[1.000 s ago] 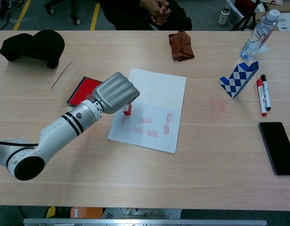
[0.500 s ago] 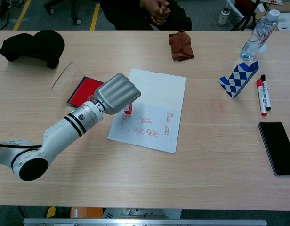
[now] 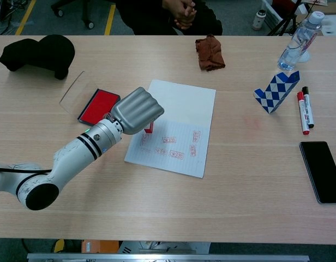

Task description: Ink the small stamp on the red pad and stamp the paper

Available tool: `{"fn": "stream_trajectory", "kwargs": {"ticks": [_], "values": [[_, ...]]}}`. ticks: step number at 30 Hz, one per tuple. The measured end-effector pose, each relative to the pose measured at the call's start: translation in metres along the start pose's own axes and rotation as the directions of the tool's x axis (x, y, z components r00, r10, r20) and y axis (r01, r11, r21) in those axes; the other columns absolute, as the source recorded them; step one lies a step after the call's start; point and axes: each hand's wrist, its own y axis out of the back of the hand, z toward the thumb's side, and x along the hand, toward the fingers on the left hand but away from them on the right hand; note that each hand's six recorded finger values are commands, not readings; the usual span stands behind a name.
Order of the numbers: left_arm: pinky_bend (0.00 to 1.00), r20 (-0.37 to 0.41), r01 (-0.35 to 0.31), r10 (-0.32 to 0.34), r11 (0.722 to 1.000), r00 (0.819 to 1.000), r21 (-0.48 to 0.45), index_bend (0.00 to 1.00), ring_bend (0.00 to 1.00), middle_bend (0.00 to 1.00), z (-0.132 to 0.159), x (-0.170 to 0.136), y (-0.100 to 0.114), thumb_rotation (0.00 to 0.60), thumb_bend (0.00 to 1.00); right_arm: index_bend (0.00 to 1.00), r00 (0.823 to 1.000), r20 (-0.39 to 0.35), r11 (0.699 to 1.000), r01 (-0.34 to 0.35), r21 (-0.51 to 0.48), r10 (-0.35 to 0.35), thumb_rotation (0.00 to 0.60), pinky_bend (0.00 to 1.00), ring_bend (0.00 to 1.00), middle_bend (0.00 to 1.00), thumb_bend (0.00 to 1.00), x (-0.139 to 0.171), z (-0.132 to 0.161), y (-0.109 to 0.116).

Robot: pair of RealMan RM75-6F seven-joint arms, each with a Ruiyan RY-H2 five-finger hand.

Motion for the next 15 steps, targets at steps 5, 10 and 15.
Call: {"fn": "stream_trajectory", "kwargs": {"ticks": [5, 10, 15], "values": [[1.00, 0.000, 0.011, -0.011, 1.000, 1.000, -0.001, 0.66, 1.00, 1.00, 0.0003, 0.0006, -0.0012, 0.600, 0.34, 0.22, 1.000, 0.001, 1.000, 0.000, -0.001, 0.000, 0.600, 0.39, 0.31, 0.31, 0.26, 0.0002, -0.0006, -0.0002], [1.00, 0.001, 0.017, -0.017, 1.000, 1.000, -0.001, 0.66, 1.00, 0.99, 0.0008, 0.0005, -0.0014, 0.600, 0.34, 0.22, 1.000, 0.003, 1.000, 0.001, -0.002, -0.001, 0.600, 0.39, 0.31, 0.31, 0.26, 0.0007, -0.0014, -0.0001], [1.00, 0.006, 0.017, -0.017, 1.000, 1.000, -0.002, 0.66, 1.00, 0.99, 0.0026, -0.0003, -0.0011, 0.600, 0.34, 0.22, 1.000, 0.005, 1.000, 0.002, -0.003, -0.002, 0.600, 0.39, 0.31, 0.31, 0.26, 0.0012, -0.0022, 0.0000]]}}
